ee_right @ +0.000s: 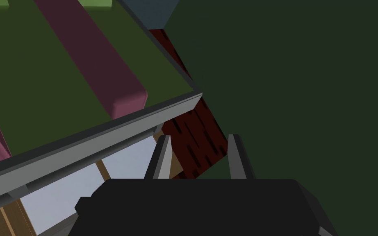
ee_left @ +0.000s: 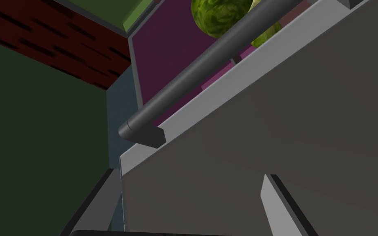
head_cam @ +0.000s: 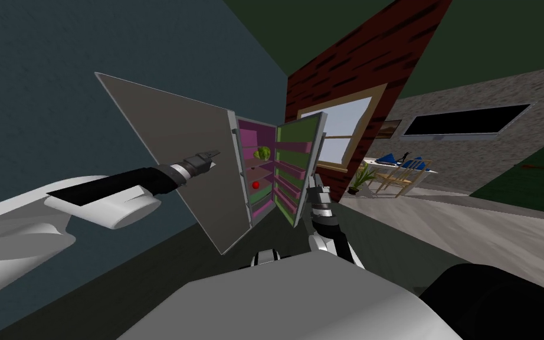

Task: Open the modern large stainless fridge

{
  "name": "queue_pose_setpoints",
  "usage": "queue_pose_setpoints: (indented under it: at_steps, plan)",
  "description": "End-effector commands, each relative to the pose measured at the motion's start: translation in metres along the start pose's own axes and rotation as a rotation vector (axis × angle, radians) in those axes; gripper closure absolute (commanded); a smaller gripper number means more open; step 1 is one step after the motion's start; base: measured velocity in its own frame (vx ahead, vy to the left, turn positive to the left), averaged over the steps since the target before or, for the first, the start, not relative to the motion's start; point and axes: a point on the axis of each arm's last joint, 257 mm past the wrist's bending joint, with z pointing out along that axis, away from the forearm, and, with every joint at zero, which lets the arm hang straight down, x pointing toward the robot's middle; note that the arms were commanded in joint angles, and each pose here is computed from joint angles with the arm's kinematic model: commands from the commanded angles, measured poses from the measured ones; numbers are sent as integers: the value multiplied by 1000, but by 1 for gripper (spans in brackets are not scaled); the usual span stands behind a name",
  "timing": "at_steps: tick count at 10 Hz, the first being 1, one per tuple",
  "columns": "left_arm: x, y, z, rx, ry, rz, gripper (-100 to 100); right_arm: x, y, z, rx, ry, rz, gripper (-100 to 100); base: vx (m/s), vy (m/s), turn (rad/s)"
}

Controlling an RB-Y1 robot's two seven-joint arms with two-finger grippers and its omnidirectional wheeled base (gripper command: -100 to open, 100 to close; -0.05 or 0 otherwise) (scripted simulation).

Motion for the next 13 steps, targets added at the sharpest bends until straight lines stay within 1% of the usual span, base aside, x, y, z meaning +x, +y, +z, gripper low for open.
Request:
queue_pose_setpoints:
  at_steps: [1,2,3,4,5,6,7,8,9,10,11,12,13]
  plan:
    - [-11,1,3,-47,9,28,-100,0,0,0,0,0,0,0,39,-67,-9]
    - [-21,0,6,-78,9,32,-100,0,0,0,0,0,0,0,48,-76,-18]
    - [-22,1,6,-86,11,46,-100,0,0,0,0,0,0,0,44,-70,-7]
    - [-33,0,8,-116,9,48,-100,0,0,0,0,0,0,0,51,-74,-13]
    - [-34,1,7,-125,10,61,-100,0,0,0,0,0,0,0,40,-68,-7]
    - [-46,0,9,-158,6,65,-100,0,0,0,0,0,0,0,64,-80,-9]
    - [-57,-3,10,-179,0,61,-100,0,0,0,0,0,0,0,112,-117,-11]
    - [-60,1,8,-204,0,84,-100,0,0,0,0,0,0,0,71,-99,1]
    - [-72,-1,8,-236,-9,84,-100,0,0,0,0,0,0,0,67,-104,-8]
    - [-73,0,7,-243,-10,91,-100,0,0,0,0,0,0,0,65,-76,1]
    - [-87,-1,6,-280,-21,93,-100,0,0,0,0,0,0,0,63,-69,-6]
    - [-98,-5,5,-300,-32,86,-100,0,0,0,0,0,0,0,94,-105,-2]
    - [-101,-3,3,-317,-35,99,-100,0,0,0,0,0,0,0,71,-89,5]
